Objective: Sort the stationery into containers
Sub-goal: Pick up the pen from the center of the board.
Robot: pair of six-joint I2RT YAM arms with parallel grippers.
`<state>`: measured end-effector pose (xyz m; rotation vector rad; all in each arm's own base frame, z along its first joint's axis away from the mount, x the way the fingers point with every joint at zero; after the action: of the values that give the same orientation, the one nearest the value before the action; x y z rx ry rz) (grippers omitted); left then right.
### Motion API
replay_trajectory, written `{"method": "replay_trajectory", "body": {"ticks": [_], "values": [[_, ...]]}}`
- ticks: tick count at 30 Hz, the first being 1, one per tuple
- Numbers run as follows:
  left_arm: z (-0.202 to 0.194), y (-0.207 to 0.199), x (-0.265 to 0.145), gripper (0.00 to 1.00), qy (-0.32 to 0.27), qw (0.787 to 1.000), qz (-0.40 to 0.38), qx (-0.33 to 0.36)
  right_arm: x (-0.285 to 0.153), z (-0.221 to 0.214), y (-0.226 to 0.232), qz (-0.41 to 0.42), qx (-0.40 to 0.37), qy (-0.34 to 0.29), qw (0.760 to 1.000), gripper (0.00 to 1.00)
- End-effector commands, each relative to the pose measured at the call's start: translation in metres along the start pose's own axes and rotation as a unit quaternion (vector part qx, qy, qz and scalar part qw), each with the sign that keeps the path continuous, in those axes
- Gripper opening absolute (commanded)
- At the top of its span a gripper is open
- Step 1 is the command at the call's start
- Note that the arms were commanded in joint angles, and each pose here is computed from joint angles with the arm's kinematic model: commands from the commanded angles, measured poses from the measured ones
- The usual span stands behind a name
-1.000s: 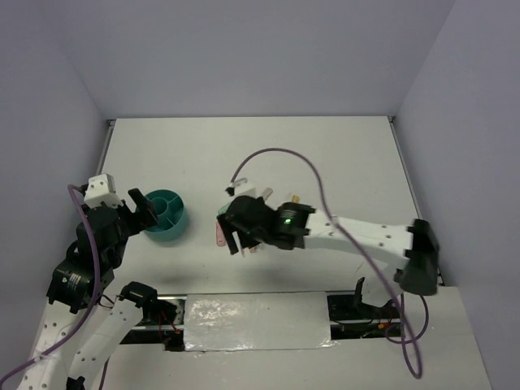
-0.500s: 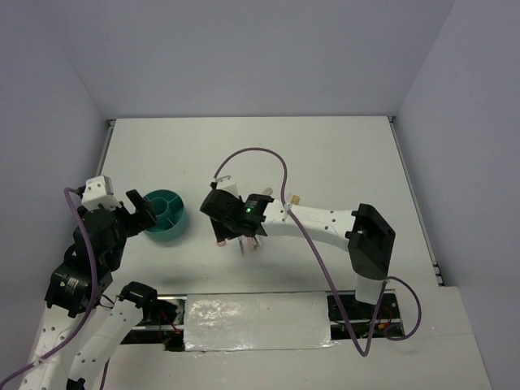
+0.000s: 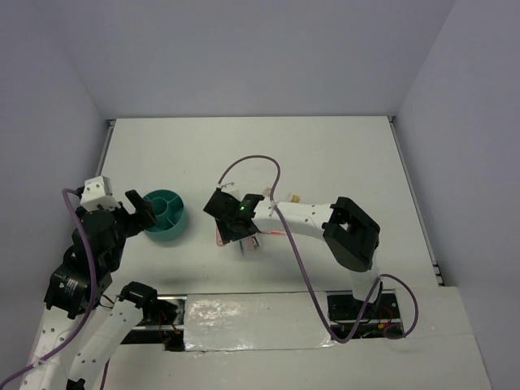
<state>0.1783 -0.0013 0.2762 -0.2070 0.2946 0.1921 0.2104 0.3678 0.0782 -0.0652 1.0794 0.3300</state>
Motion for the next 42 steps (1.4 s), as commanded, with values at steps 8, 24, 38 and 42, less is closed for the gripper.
{"method": "replay_trajectory", "body": {"ticks": [8,24,38,42], "values": [[0.006,-0.003,0.001,0.99,-0.018,1.000,-0.007,-0.012,0.027,-0.006,-0.004,0.000,0.002,0.019,1.000,0.57],[0.007,-0.004,0.001,0.99,-0.020,1.000,-0.013,-0.012,0.043,-0.023,-0.009,-0.013,0.002,0.044,0.999,0.43],[0.006,-0.005,0.001,0.99,-0.018,1.000,-0.014,-0.010,0.037,-0.021,-0.009,-0.021,0.039,0.038,0.998,0.00],[0.006,-0.006,0.002,0.99,-0.017,1.000,-0.015,-0.008,0.008,0.005,-0.004,-0.002,0.067,-0.009,0.998,0.00]]}}
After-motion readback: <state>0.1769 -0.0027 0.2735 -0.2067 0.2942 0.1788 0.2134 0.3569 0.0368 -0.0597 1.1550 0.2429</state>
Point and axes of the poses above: each gripper's point midway between its finger pads, its own x axis out along the fingers, its own y axis along the line the jaws close on, z = x × y, the point moved 2 cm from there along -x, back along the fingers, and after that the axes turned 4 degrees about x, right-handed, at the moved point
